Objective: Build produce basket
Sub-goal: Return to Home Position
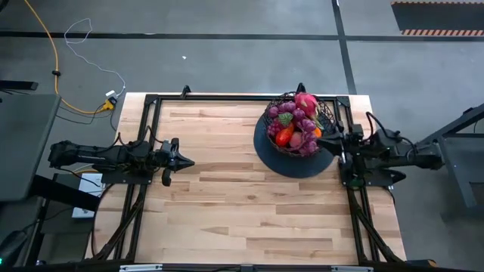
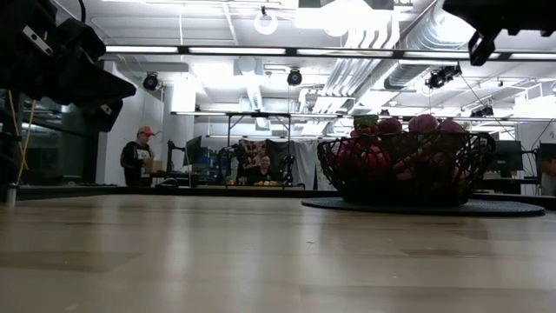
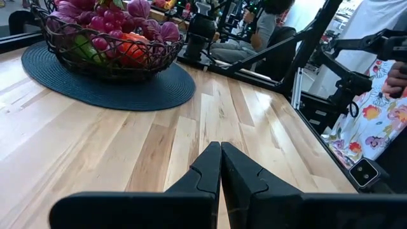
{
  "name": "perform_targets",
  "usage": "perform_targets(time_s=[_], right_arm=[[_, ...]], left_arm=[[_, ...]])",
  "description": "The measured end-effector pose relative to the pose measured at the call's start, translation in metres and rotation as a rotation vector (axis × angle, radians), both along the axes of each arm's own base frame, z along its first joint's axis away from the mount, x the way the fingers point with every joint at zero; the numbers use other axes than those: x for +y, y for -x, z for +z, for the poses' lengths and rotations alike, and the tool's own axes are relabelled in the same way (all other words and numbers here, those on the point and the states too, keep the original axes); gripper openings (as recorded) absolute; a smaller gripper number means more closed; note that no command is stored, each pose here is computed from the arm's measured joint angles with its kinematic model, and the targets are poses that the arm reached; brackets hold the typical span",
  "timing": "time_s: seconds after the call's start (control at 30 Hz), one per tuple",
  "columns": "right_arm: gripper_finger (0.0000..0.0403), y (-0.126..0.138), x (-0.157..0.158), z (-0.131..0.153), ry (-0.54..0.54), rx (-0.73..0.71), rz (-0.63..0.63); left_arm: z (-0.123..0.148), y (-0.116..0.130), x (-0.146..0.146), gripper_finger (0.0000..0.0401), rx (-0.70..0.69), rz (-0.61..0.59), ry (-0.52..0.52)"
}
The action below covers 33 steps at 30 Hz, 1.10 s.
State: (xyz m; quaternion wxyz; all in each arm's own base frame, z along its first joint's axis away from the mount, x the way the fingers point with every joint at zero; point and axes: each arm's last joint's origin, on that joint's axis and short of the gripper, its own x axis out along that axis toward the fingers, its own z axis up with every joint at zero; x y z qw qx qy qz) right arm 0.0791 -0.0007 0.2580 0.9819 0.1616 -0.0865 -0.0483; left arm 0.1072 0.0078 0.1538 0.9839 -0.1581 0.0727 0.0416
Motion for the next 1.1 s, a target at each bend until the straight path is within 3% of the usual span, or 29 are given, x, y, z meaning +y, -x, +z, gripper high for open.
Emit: perform_targets(time_s=[0.2,0.37,0.87,1.1], right_arm=[[0.0000,0.004,0.000,-0.008,0.016,-0.035,-0.010],[0.0000,-0.009,0.003,-0.037,0.000,-0.083,0.033],[0.0000,-0.015,0.006,-0.061,0.048,0.028,0.081],[0.0000,-0.019,0.009,-0.077,0.048,0.013,0.096]], left_arm=[[0.000,0.000,0.000,0.0001,0.000,0.000,0.000],[0.000,0.000,0.000,0.0001,0.000,0.000,0.000],[0.000,0.000,0.000,0.0001,0.000,0.000,0.000],[0.000,0.000,0.000,0.0001,0.000,0.000,0.000]])
